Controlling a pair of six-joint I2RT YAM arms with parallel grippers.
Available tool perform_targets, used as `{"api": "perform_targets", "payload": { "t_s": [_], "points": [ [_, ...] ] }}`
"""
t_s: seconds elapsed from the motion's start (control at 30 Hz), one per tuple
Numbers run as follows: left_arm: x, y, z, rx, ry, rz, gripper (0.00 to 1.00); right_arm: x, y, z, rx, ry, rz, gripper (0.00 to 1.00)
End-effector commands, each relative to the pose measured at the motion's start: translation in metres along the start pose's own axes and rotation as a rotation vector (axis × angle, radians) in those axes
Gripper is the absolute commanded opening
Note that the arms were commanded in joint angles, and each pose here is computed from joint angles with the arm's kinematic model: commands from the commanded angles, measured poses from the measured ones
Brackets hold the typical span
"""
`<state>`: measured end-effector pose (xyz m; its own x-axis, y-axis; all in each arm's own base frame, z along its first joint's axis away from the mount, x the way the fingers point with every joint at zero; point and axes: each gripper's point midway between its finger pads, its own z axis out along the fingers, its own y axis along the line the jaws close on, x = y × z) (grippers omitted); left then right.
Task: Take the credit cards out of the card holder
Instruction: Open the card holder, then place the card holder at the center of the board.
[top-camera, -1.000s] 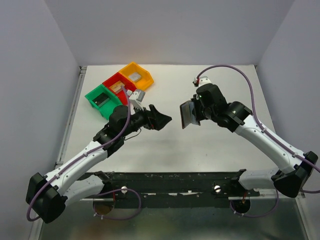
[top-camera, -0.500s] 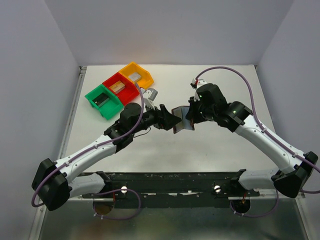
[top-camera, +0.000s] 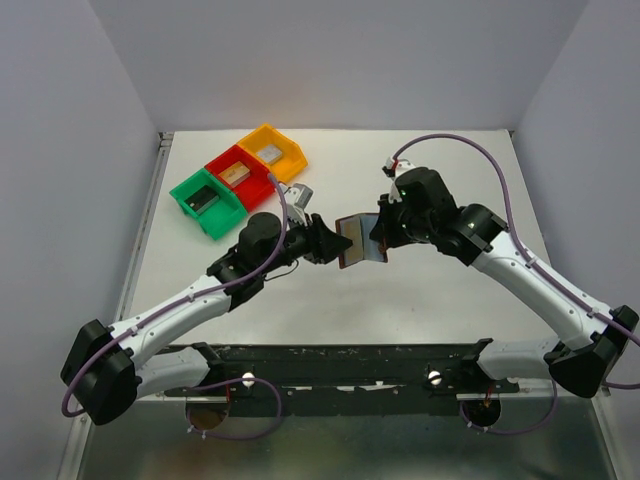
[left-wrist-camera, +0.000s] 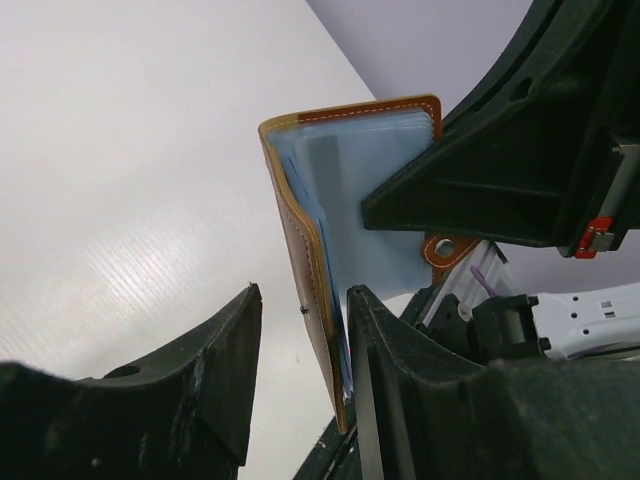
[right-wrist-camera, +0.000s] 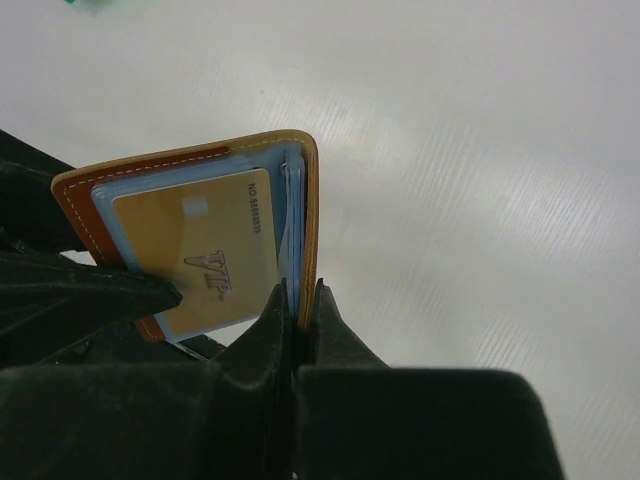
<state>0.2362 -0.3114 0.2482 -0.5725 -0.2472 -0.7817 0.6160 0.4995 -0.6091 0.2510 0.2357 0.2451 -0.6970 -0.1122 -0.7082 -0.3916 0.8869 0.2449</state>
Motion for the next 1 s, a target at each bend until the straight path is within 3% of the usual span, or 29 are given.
{"api": "perform_targets", "payload": {
  "t_s": [0.0, 0.07, 0.13, 0.27, 0.37, 0.43, 0.57, 0.67, 0.8, 0.87, 0.9, 0.97],
  "points": [
    [-0.006, 0.001, -0.009, -0.015, -0.043, 0.034, 0.5, -0.005, 0.011, -0.006, -0.054, -0.03, 0.015, 0.0],
    [-0.005, 0.003, -0.009, -0.022, -0.046, 0.04, 0.49, -0.005, 0.013, -0.006, -0.068, -0.03, 0.019, 0.0],
    [-0.003, 0.005, -0.01, -0.018, -0.052, 0.048, 0.4, -0.004, 0.016, -0.005, -0.086, -0.029, 0.017, 0.0],
    [-0.001, 0.007, -0.012, -0.023, -0.052, 0.067, 0.14, -0.005, 0.017, -0.008, -0.098, -0.038, 0.006, 0.01],
    [0.002, 0.018, -0.014, -0.084, -0.037, 0.068, 0.01, -0.005, 0.014, -0.012, -0.085, -0.044, -0.009, 0.18],
    [0.003, 0.027, -0.017, -0.134, -0.034, 0.07, 0.0, -0.004, 0.007, -0.015, -0.057, -0.046, -0.024, 0.33],
    [0.007, 0.046, -0.028, -0.247, -0.012, 0.081, 0.0, -0.004, -0.013, -0.026, 0.034, -0.069, -0.073, 0.53],
    [0.013, 0.066, -0.037, -0.357, 0.011, 0.091, 0.0, -0.006, -0.026, -0.031, 0.09, -0.089, -0.108, 0.56],
    [0.019, 0.082, -0.037, -0.423, 0.012, 0.067, 0.0, -0.016, -0.004, -0.027, -0.068, -0.246, -0.138, 0.6],
    [0.028, 0.094, -0.032, -0.46, 0.035, 0.065, 0.0, -0.018, 0.006, -0.021, -0.147, -0.35, -0.102, 0.85],
    [0.034, 0.098, -0.029, -0.465, 0.054, 0.072, 0.0, -0.013, 0.005, -0.013, -0.15, -0.34, -0.056, 0.93],
    [0.041, 0.102, -0.023, -0.461, 0.082, 0.084, 0.0, -0.003, 0.013, 0.0, -0.2, -0.251, -0.053, 0.96]
  ]
}}
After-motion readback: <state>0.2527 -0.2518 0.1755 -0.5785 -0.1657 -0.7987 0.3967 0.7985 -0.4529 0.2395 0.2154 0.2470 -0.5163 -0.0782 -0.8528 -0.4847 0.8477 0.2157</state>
